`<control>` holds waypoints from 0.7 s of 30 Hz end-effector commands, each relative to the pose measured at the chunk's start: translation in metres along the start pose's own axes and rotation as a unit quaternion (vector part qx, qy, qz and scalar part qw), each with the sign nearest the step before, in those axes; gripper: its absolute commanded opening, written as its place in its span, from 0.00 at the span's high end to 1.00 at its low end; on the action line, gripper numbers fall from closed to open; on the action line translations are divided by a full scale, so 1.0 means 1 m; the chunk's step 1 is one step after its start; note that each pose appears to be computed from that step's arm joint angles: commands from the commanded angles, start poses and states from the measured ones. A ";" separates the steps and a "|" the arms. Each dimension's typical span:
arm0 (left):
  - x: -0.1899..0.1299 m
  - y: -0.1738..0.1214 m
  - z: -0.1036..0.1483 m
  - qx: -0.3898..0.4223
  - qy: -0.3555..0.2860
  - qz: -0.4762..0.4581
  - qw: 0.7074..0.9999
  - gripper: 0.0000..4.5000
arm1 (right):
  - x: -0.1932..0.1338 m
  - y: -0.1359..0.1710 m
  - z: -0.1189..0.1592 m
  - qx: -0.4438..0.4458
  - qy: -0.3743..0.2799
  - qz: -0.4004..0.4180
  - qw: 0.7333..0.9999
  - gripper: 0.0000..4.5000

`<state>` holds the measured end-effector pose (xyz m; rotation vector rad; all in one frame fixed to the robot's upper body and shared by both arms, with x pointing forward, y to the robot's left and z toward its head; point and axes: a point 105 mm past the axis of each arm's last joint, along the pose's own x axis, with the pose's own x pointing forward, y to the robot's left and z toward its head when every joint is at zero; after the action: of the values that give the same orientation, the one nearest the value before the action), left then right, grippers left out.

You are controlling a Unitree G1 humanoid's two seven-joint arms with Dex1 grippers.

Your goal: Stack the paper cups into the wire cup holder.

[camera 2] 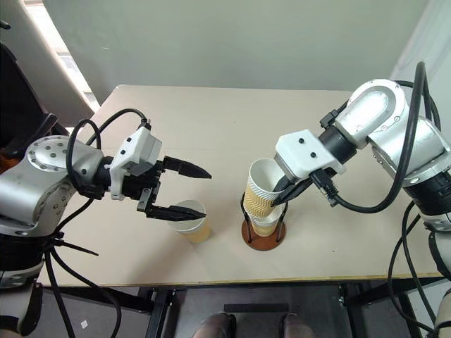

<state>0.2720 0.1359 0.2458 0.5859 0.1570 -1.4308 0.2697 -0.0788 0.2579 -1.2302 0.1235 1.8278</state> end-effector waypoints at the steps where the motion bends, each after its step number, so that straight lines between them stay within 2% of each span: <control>1: -0.007 -0.003 0.007 0.013 -0.001 0.010 1.000 0.00 | 0.002 -0.002 -0.006 -0.016 0.027 -0.001 1.000 0.99; 7: -0.007 -0.006 0.006 0.008 0.003 0.016 1.000 0.00 | 0.008 -0.006 -0.017 -0.031 0.058 -0.002 0.998 0.99; 12: -0.008 -0.007 0.005 0.006 0.004 0.018 1.000 0.00 | 0.010 -0.006 -0.014 -0.045 0.059 0.008 0.997 0.99; 15: -0.010 -0.006 0.004 0.006 0.006 0.019 1.000 0.00 | 0.009 -0.007 -0.013 -0.049 0.061 0.011 0.997 0.87; 21: -0.017 0.001 0.002 0.020 0.022 0.017 0.999 0.00 | 0.001 -0.012 -0.007 -0.046 0.057 -0.008 0.997 0.43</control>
<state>0.2702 0.1475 0.2445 0.5970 0.1896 -1.4027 0.2846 -0.0760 0.2420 -1.3886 0.1490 1.7941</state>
